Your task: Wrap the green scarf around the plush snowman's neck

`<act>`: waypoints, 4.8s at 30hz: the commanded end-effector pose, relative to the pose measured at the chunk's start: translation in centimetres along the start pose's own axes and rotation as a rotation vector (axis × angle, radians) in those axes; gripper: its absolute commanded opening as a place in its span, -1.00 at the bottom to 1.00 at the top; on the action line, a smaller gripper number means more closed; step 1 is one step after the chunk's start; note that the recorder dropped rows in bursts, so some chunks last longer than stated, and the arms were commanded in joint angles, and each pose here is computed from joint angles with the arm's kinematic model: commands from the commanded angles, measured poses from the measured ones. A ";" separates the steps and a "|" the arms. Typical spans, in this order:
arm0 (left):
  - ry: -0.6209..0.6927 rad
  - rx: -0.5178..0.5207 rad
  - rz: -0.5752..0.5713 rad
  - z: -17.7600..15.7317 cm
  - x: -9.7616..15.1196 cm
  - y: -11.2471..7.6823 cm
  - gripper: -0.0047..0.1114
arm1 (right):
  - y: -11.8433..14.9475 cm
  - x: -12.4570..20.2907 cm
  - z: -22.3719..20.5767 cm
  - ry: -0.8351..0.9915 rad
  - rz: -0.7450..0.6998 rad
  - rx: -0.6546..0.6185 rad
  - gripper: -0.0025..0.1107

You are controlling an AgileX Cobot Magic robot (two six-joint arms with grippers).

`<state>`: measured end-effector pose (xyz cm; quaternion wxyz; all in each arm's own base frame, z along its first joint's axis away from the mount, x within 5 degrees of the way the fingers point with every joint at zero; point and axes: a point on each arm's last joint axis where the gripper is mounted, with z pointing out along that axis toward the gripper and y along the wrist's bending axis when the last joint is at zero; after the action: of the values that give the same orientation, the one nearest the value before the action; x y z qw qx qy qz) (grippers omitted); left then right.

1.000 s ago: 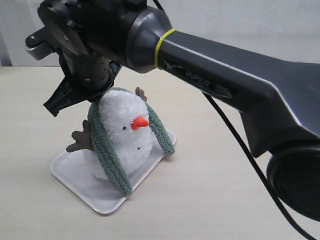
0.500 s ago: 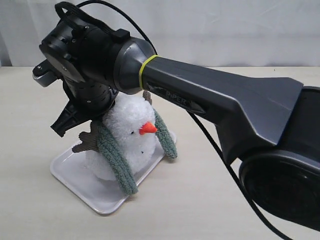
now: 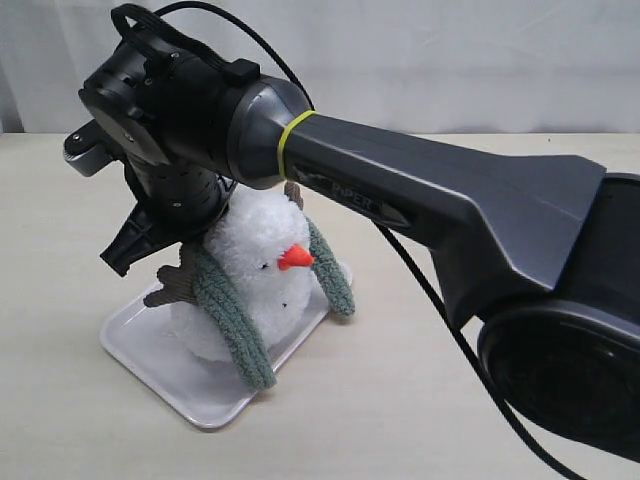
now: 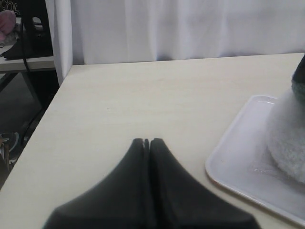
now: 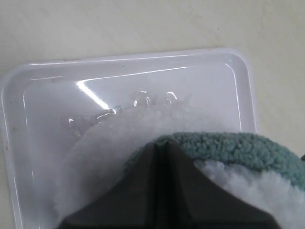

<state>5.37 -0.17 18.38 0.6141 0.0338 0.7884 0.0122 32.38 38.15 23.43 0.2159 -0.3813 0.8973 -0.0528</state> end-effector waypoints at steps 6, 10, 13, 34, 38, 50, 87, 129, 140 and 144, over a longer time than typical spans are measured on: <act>-0.011 0.001 0.003 0.0 0.0 0.0 -0.92 | -1.3 -0.3 -4.2 -0.070 0.018 -0.007 -0.60; -0.011 0.001 0.003 0.0 0.0 0.0 -0.92 | -2.0 -0.3 -6.9 -0.121 0.034 -0.027 -0.39; -0.011 0.001 0.003 0.0 0.0 0.0 -0.92 | -2.6 -0.2 -8.9 -0.160 0.035 -0.031 -0.33; -0.011 0.001 0.003 0.0 0.0 0.0 -0.92 | -12.8 12.5 -10.6 -0.197 0.281 -0.029 -0.33; -0.011 0.001 0.003 0.0 0.0 0.0 -0.92 | -13.8 16.3 -6.2 -0.268 0.325 -0.121 -0.19; -0.011 0.001 0.003 0.0 0.0 0.0 -0.92 | -16.8 18.6 2.1 -0.453 -0.012 -0.402 0.01; -0.011 0.001 0.003 0.0 0.0 0.0 -0.92 | -14.3 18.0 5.9 -0.615 -0.218 -0.638 -0.88; -0.011 0.001 0.003 0.0 0.0 0.0 -0.92 | -11.4 16.4 6.4 -0.485 -0.330 -0.493 -0.88; -0.011 0.001 0.003 0.0 0.0 0.0 -0.92 | -11.6 16.8 5.0 -0.418 -0.335 -0.503 -0.88; -0.011 0.001 0.003 0.0 0.0 0.0 -0.92 | -10.9 17.1 4.6 -0.410 -0.348 -0.599 -0.88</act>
<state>5.36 -0.17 18.36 0.6134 0.0338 0.7890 0.0121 31.61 18.67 15.71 0.2728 -0.5688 0.7421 0.2265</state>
